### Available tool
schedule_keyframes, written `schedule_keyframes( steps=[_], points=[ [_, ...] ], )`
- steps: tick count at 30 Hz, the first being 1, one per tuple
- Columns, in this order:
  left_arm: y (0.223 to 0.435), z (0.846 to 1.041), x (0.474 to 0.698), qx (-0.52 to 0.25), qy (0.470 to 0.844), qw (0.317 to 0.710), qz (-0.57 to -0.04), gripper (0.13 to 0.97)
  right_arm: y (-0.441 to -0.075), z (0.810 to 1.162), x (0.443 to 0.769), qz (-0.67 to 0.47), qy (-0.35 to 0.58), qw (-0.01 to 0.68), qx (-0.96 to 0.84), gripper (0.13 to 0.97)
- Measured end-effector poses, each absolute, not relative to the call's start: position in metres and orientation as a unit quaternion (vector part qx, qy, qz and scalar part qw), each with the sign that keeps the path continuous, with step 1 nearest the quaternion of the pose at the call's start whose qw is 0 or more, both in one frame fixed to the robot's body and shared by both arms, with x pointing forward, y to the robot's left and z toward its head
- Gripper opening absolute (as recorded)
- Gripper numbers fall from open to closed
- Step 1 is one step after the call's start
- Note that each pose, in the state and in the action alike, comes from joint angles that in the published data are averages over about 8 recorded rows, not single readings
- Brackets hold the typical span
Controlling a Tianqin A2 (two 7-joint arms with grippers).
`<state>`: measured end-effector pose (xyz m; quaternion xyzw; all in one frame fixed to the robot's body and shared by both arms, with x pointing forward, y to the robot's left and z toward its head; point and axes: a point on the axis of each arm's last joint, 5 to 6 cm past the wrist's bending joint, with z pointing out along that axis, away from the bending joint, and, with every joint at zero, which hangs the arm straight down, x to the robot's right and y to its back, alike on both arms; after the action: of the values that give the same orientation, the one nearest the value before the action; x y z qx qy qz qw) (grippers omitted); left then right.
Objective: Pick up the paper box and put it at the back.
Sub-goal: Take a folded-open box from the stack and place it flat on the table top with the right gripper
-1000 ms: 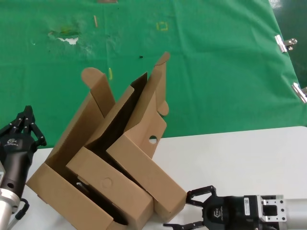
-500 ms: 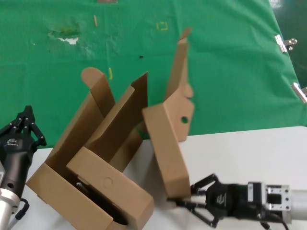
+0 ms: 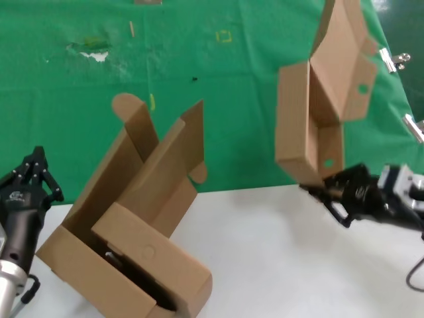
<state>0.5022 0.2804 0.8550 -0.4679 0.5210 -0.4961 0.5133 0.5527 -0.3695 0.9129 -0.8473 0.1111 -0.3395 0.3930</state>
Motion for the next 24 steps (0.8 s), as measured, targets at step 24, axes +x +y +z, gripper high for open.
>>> schedule_keyframes(
  steps=[24],
  points=[
    [0.28, 0.855, 0.502, -0.468, 0.521, 0.513, -0.496, 0.14, -0.266, 0.943, 0.656, -0.375, 0.188, 0.093, -0.903, 0.138]
  ],
)
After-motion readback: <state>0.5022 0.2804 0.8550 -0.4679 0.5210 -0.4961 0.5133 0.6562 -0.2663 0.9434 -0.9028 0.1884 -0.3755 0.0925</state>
